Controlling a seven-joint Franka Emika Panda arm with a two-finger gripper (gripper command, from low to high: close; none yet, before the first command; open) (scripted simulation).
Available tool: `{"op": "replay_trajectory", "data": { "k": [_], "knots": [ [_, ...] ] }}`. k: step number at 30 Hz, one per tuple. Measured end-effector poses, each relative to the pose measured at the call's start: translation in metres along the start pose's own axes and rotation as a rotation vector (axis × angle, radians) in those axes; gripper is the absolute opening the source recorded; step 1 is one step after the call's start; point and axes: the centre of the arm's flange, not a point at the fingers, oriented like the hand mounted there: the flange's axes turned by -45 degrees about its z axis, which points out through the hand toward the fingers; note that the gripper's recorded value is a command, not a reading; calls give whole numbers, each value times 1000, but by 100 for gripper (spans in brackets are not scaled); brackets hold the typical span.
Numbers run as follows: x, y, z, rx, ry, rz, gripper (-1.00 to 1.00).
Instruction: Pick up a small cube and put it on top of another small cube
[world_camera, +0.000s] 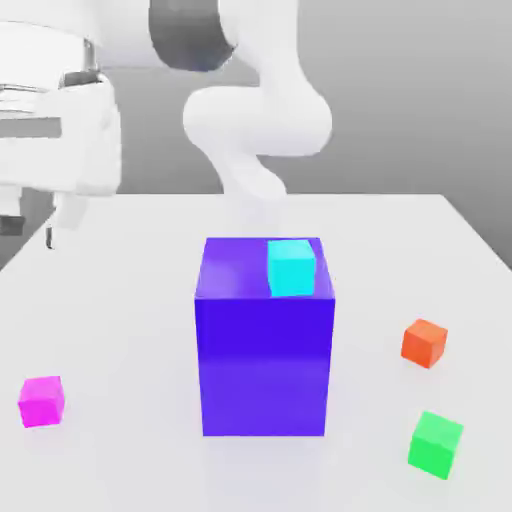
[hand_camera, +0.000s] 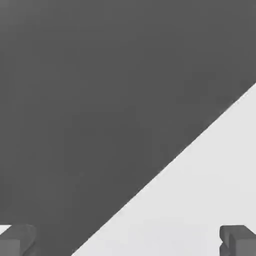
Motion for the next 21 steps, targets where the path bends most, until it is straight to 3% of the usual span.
{"op": "replay_trajectory", "data": {
  "k": [9,14,15,21],
  "knots": [
    [-31,141,151,-186,-185,455,0],
    [-50,163,210,-209,-204,502,0],
    [-53,165,221,-209,-204,503,-100],
    [-55,166,227,-209,-203,503,-100]
  ]
}}
